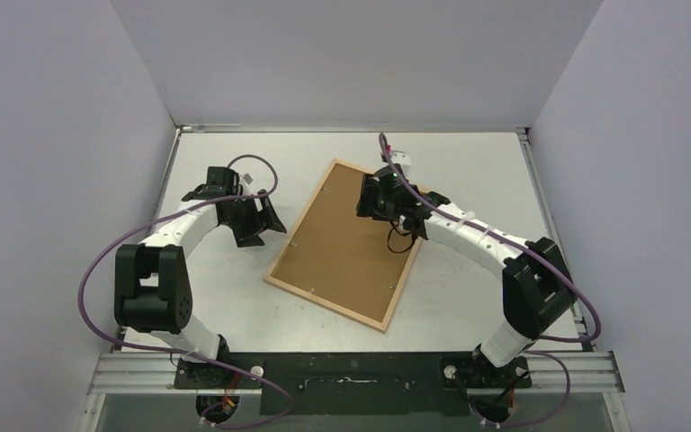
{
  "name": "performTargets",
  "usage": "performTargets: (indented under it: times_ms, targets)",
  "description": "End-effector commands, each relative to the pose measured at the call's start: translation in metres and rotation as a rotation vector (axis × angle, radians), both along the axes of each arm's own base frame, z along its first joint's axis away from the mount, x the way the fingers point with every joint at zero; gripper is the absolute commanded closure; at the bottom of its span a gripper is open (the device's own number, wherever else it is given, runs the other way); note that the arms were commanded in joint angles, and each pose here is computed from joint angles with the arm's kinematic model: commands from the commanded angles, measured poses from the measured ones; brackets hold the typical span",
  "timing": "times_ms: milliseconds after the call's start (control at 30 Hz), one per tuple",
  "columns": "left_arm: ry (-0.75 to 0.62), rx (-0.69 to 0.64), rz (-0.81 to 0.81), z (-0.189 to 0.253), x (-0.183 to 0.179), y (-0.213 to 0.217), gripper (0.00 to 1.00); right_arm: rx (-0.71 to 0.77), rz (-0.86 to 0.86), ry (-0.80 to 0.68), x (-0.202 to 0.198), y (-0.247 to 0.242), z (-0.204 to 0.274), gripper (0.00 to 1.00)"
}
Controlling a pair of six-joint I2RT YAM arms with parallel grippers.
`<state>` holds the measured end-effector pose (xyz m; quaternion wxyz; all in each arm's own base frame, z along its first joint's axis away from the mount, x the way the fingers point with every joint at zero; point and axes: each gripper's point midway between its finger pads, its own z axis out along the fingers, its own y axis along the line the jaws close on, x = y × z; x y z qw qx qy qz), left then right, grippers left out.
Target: Put the photo into the frame
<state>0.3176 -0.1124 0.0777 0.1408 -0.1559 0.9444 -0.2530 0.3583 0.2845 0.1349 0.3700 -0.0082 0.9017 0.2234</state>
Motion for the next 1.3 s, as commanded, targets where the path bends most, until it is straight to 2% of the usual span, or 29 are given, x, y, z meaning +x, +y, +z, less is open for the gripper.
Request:
performTargets:
  times_ms: [0,133,233,333,500,733,900,1167,1267]
  targets:
    - [-0.141,0.027,-0.038,0.010,0.037,0.004,0.27,-0.351,-0.337,0.027,-0.005,-0.102,0.003,0.39]
    - [-0.101,0.027,-0.062,-0.002,0.042,0.002,0.26,-0.383,-0.451,0.101,-0.014,-0.143,-0.007,0.32]
    - [-0.058,0.018,-0.062,-0.010,0.039,0.001,0.27,-0.347,-0.456,0.180,-0.017,-0.154,-0.024,0.29]
    - [0.004,0.022,-0.083,-0.017,0.031,0.002,0.27,-0.307,-0.451,0.315,-0.022,-0.158,-0.052,0.29]
    - [0.033,-0.043,-0.106,-0.025,0.019,-0.008,0.30,-0.280,-0.438,0.380,-0.021,-0.154,-0.069,0.31]
    - [0.084,-0.087,-0.110,-0.034,0.003,-0.013,0.40,-0.249,-0.386,0.460,-0.017,-0.144,-0.095,0.43]
    - [0.134,-0.185,-0.114,-0.037,-0.009,-0.021,0.47,-0.192,-0.336,0.514,-0.017,-0.132,-0.105,0.52]
    - [0.138,-0.286,-0.140,-0.028,-0.022,-0.031,0.55,-0.157,-0.284,0.490,0.003,-0.128,-0.101,0.69]
    - [0.139,-0.344,-0.141,-0.025,-0.029,-0.040,0.57,-0.162,-0.271,0.486,0.016,-0.133,-0.100,0.71]
